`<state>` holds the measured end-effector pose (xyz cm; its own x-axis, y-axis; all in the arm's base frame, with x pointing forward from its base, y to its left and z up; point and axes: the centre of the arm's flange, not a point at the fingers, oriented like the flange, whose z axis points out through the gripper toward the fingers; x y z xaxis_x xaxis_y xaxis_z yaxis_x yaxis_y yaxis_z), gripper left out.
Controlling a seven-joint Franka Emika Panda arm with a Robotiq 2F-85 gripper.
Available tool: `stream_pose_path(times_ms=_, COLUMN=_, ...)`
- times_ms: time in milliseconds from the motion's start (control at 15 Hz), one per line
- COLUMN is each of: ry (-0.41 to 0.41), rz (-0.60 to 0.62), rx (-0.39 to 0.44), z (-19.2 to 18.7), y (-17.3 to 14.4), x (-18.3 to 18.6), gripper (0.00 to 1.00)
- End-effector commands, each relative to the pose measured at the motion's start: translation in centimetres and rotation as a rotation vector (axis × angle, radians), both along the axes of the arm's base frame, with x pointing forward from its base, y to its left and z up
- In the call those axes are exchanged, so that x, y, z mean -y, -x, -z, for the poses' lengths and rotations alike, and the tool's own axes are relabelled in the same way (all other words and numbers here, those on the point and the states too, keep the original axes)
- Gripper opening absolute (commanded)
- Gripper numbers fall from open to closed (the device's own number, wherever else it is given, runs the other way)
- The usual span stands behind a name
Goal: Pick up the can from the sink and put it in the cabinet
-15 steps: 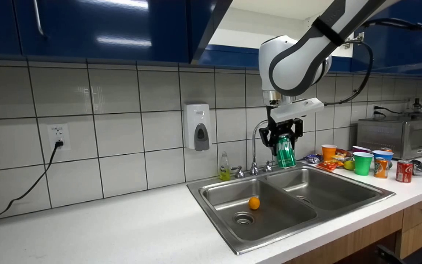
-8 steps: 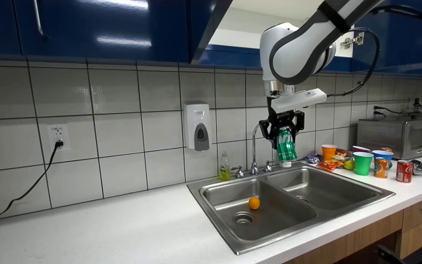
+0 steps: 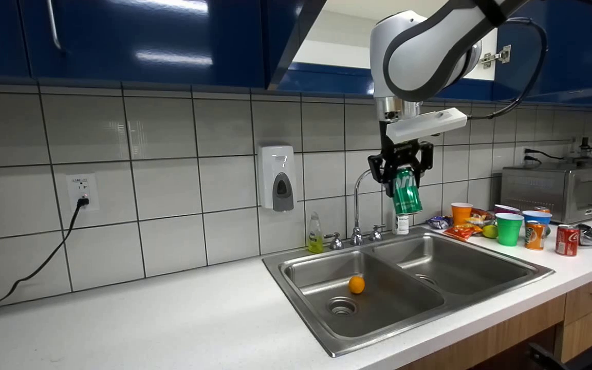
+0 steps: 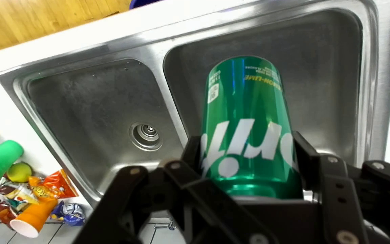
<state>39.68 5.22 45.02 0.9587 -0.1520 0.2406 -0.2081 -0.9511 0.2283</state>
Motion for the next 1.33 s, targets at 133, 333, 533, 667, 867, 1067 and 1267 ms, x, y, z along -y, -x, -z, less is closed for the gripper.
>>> stream_pose_path(times_ms=133, ry=0.031, rz=-0.014, rx=0.028, z=-3.9, y=0.7, x=0.9, gripper=0.4)
stream_pose_path(times_ms=333, ry=0.043, rz=-0.017, rx=0.042, z=-5.1, y=0.5, x=1.2, gripper=0.4)
stream_pose_path(times_ms=533, ry=0.047, rz=-0.017, rx=0.058, z=-6.3, y=0.2, x=1.5, gripper=0.4)
stream_pose_path(times_ms=667, ry=0.052, rz=-0.017, rx=0.071, z=-7.1, y=0.0, x=1.7, gripper=0.4)
stream_pose_path(times_ms=867, ry=0.056, rz=-0.017, rx=0.084, z=-8.1, y=-0.3, x=1.8, gripper=0.4)
stream_pose_path(times_ms=1067, ry=0.05, rz=-0.025, rx=0.087, z=-9.2, y=-0.4, x=1.7, gripper=0.4)
stream_pose_path(times_ms=1267, ry=0.045, rz=-0.029, rx=0.075, z=-10.6, y=-0.2, x=1.7, gripper=0.4)
